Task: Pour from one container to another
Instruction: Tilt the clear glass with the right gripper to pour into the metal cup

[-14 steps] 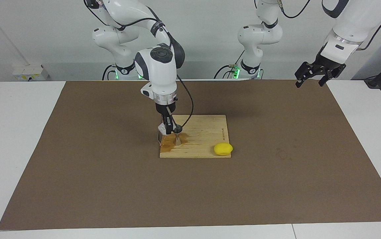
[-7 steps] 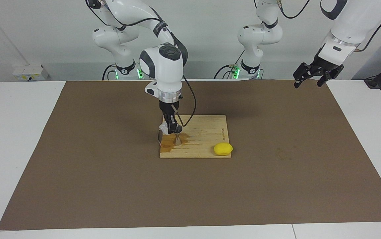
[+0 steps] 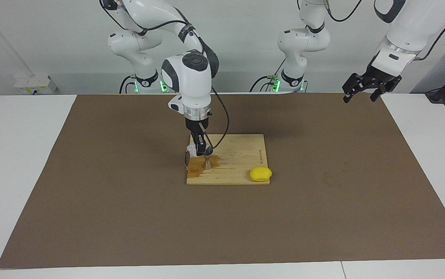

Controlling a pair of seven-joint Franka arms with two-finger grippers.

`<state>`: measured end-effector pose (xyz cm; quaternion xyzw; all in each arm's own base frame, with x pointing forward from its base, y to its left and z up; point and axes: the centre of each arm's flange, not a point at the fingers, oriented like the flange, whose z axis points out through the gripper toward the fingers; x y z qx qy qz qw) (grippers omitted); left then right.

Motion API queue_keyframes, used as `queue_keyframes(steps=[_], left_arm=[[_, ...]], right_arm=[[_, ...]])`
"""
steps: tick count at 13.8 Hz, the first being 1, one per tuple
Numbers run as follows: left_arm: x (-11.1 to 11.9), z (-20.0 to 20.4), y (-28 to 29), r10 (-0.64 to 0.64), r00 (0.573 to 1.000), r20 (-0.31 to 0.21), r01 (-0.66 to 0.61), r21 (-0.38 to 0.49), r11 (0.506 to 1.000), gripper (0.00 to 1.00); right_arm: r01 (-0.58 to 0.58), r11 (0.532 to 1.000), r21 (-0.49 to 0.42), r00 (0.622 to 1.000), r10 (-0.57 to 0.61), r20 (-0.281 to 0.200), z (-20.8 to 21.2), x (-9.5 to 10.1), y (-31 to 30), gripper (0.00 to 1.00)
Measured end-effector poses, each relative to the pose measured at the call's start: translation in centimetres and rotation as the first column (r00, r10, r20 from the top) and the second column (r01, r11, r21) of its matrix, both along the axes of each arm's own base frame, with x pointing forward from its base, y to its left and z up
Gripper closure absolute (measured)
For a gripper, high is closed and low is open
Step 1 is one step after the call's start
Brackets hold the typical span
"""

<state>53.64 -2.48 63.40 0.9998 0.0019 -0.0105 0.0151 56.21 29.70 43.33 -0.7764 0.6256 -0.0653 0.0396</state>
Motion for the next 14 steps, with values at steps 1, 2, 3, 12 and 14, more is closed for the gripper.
queue_keyframes(steps=[1, 2, 3, 12, 14], left_arm=[[0.0, 0.0, 0.0, 0.000, 1.000, 0.000, 0.000, 0.000, 1.000, 0.00], [0.0, 0.0, 0.0, 0.000, 1.000, 0.000, 0.000, 0.000, 1.000, 0.00], [0.0, 0.0, 0.0, 0.000, 1.000, 0.000, 0.000, 0.000, 1.000, 0.00], [0.0, 0.0, 0.0, 0.000, 1.000, 0.000, 0.000, 0.000, 1.000, 0.00], [0.0, 0.0, 0.0, 0.000, 1.000, 0.000, 0.000, 0.000, 1.000, 0.00]], right_arm=[[0.014, 1.000, 0.012, 1.000, -0.014, -0.004, 0.1, 0.2, -0.3, 0.49], [0.025, 0.999, 0.024, 1.000, -0.025, -0.009, 0.2, 0.4, -0.6, 0.49], [0.035, 0.999, 0.034, 0.999, -0.035, -0.013, 0.2, 0.5, -0.8, 0.49], [0.150, 0.978, 0.144, 0.987, -0.139, -0.083, 0.1, 1.6, -2.9, 0.49], [0.194, 0.965, 0.178, 0.978, -0.177, -0.108, 0.1, 2.2, -4.3, 0.49]])
